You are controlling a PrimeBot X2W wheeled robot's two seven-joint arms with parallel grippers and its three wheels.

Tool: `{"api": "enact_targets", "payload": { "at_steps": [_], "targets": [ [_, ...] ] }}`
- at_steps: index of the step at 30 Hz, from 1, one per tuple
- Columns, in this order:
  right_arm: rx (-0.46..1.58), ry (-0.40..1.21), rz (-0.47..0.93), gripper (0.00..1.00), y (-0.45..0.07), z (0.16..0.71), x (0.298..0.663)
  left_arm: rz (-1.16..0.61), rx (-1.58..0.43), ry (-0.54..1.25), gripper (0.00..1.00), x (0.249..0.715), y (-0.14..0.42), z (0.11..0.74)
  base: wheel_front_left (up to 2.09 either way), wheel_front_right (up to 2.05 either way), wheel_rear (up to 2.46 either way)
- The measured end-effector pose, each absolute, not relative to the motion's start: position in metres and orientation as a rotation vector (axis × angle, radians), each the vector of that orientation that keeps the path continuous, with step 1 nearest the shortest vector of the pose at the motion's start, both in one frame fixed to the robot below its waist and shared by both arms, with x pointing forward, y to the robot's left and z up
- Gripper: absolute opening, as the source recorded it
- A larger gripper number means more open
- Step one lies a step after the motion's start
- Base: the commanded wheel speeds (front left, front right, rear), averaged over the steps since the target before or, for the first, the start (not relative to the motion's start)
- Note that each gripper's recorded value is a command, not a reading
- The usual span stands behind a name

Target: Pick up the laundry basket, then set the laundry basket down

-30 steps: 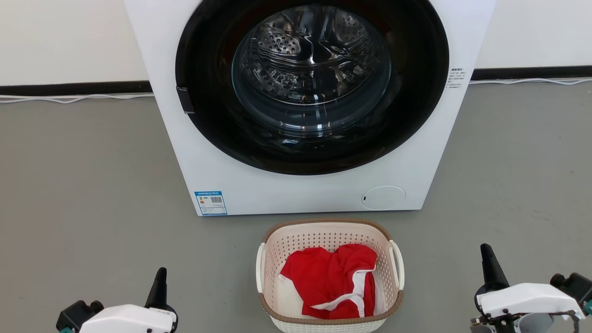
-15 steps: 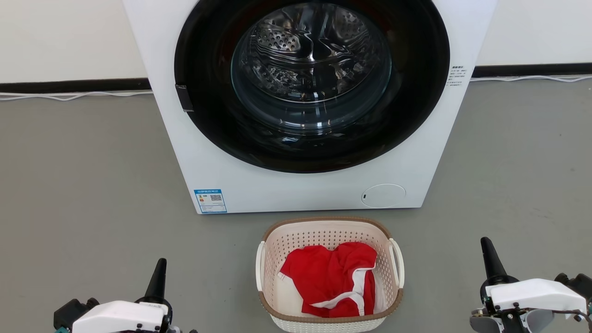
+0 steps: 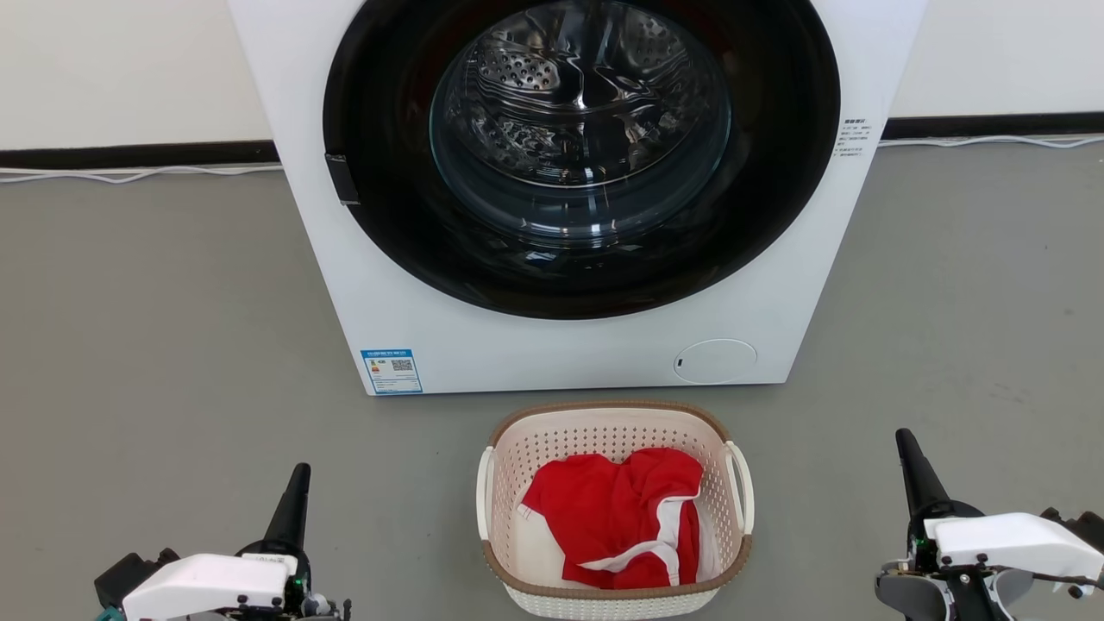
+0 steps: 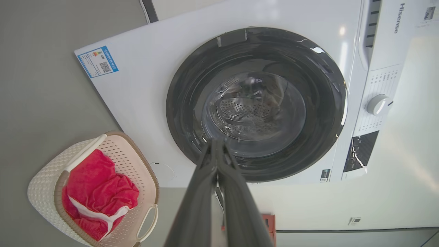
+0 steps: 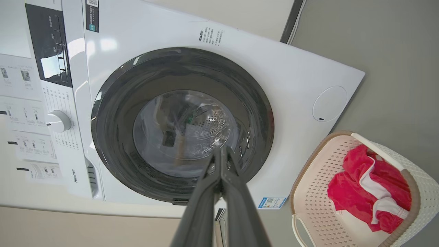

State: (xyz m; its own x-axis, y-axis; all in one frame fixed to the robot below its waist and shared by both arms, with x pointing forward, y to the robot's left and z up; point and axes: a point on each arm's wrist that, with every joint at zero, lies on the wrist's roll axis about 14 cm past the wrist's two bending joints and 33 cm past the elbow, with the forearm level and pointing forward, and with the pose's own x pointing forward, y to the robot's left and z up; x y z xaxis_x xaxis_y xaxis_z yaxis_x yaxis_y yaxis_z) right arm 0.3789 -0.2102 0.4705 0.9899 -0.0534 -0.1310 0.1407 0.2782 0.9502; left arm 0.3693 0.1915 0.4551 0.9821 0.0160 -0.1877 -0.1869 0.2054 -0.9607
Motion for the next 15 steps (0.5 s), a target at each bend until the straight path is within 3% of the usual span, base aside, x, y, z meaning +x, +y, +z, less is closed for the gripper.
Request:
{"api": "enact_targets", "payload": {
  "at_steps": [15],
  "targets": [
    [1.475,0.041,-0.094,0.00,-0.208,0.483,0.382,0.086,-1.503,0.114,0.00,0.375,0.188,0.470,0.00,0.00,0.00]
  ]
}}
